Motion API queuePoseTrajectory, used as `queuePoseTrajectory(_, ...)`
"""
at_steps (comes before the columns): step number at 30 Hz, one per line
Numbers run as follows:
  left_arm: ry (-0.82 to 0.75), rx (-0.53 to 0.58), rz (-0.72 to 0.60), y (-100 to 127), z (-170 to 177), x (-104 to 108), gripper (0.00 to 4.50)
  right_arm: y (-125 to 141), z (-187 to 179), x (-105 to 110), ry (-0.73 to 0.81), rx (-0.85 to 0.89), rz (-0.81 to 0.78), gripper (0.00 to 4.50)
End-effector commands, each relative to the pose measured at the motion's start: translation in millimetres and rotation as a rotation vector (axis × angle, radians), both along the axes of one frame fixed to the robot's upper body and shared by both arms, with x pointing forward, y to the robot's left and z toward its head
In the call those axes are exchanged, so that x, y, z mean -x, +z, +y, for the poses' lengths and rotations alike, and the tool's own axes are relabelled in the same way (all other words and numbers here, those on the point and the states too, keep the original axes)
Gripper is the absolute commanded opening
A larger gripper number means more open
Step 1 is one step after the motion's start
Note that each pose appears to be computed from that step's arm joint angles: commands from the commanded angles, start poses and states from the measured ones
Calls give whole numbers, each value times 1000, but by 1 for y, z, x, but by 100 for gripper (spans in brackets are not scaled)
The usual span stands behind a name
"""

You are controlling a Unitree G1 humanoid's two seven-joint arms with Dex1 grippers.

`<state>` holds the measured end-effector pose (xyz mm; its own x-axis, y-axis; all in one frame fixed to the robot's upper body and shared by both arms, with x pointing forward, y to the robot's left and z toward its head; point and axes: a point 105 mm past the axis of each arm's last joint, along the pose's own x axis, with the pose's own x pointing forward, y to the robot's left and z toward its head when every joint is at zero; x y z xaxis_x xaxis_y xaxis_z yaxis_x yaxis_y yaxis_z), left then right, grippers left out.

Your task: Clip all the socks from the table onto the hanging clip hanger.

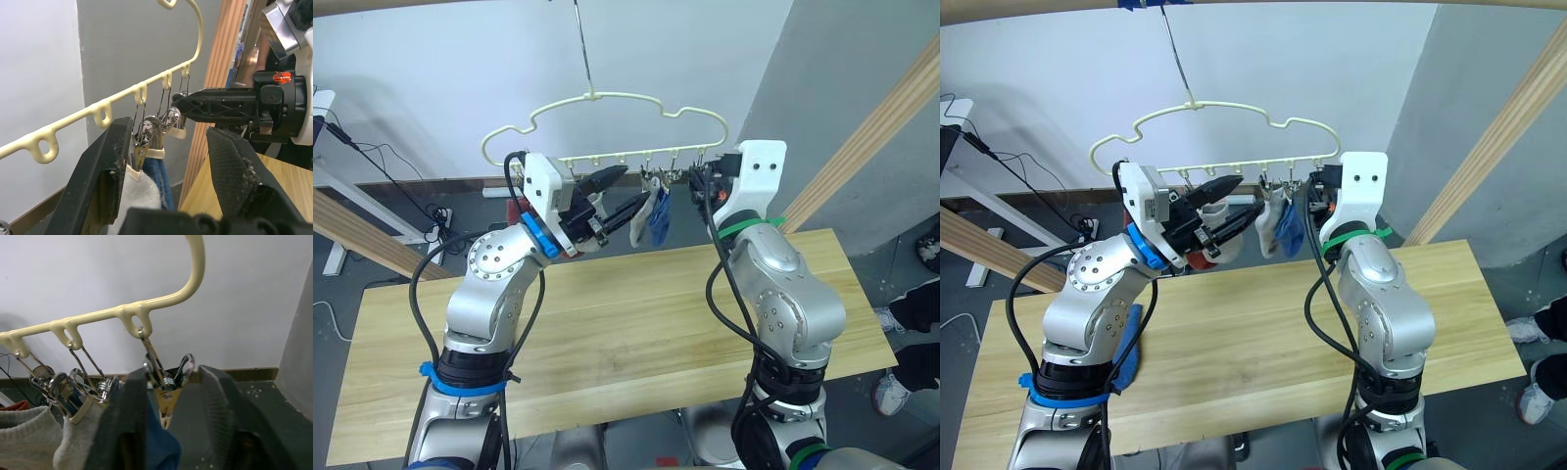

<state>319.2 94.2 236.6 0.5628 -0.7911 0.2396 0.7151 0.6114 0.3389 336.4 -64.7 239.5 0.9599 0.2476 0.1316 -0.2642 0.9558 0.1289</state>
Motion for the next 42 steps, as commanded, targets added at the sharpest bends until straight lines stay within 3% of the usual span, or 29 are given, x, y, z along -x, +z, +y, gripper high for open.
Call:
queuePoseTrajectory(1, -15, 1, -43, 5, -4, 7, 266, 24, 7, 12, 39, -19, -112, 31)
queuePoseTrajectory(2, -12, -2, -41, 3, -3, 7, 266, 25, 7, 12, 42, -16, -116, 12)
queuePoseTrajectory(14, -2, -29, -29, -12, -2, 11, 266, 22, 6, 12, 30, 18, -124, 12)
queuePoseTrajectory(19, 1, -27, -26, -12, -2, 10, 266, 16, -1, 8, -9, 51, -99, 177)
queuePoseTrajectory(42, -19, -11, -40, -6, -6, 9, 266, 19, 3, 7, -15, -10, -92, 177)
